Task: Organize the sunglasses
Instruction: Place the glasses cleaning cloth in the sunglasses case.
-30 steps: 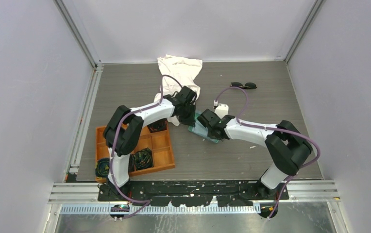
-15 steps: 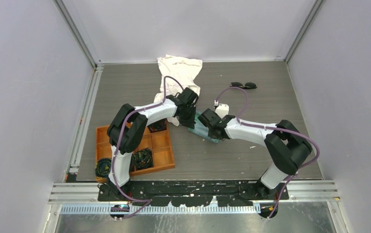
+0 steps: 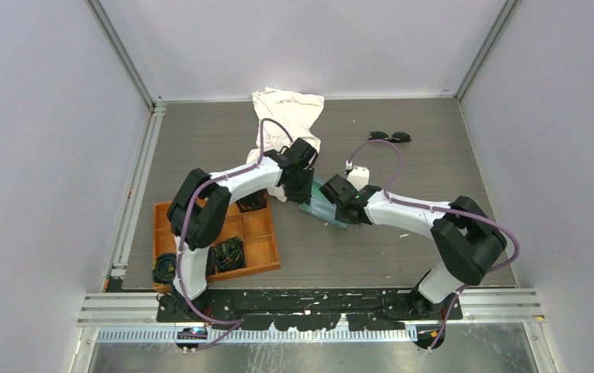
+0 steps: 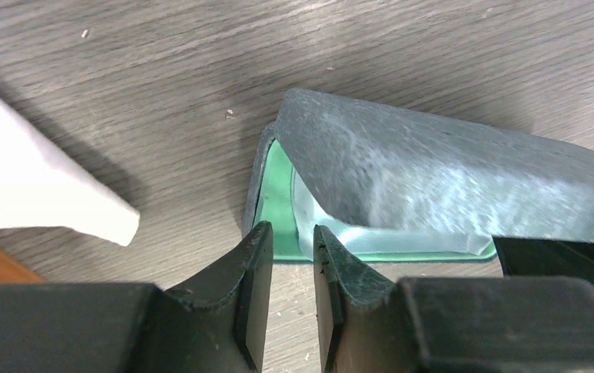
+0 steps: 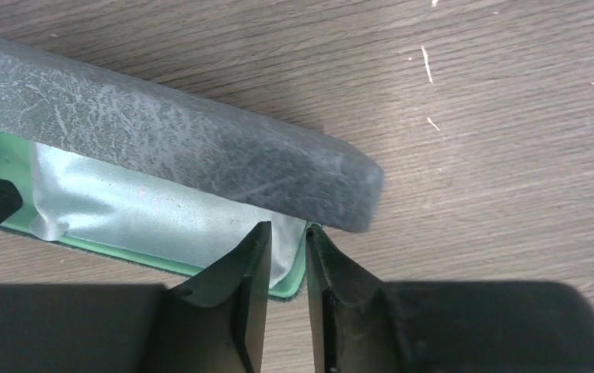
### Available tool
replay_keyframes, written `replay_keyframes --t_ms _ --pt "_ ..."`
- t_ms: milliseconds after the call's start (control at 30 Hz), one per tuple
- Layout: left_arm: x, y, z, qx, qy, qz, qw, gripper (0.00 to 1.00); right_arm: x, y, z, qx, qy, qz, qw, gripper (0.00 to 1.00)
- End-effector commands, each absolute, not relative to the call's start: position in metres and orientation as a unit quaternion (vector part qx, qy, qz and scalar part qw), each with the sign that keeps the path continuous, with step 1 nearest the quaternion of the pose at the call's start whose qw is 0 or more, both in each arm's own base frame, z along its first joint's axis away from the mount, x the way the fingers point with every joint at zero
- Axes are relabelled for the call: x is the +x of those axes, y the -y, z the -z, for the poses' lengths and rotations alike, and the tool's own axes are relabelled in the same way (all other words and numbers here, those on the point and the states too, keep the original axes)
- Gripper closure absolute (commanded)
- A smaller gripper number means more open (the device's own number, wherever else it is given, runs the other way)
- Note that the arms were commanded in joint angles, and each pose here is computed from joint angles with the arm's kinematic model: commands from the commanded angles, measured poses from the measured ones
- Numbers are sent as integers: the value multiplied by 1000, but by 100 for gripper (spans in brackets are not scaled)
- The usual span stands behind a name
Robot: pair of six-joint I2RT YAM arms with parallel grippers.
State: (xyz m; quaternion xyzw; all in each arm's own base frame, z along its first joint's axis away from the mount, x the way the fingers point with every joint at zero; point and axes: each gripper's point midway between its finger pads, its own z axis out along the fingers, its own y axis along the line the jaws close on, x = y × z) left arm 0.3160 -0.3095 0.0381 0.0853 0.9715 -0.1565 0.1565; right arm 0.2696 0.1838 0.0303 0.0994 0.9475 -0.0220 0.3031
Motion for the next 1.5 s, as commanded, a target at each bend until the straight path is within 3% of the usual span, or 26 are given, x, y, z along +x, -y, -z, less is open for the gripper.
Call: replay_keyframes --t_ms 0,267,500,600,1033,1300,1467 --pt "321 306 -75 91 -962 162 200 73 268 -175 -51 117 -938 13 326 67" --pt "312 307 -85 81 -959 179 205 72 266 -180 -73 127 -931 -28 340 65" --pt "314 306 -68 100 -962 166 194 38 264 -172 -83 133 -925 -27 354 66" --pt "315 309 -62 106 -963 166 186 32 262 -167 -84 136 -924 -21 357 67" --pt "315 314 -26 104 -968 160 160 38 260 -164 -82 134 -924 -19 358 69" --pt "314 306 -18 98 -973 140 155 61 260 -164 -82 134 -924 -19 359 70" --pt "314 305 -18 98 -974 137 154 61 261 -165 -83 134 -923 -20 361 71"
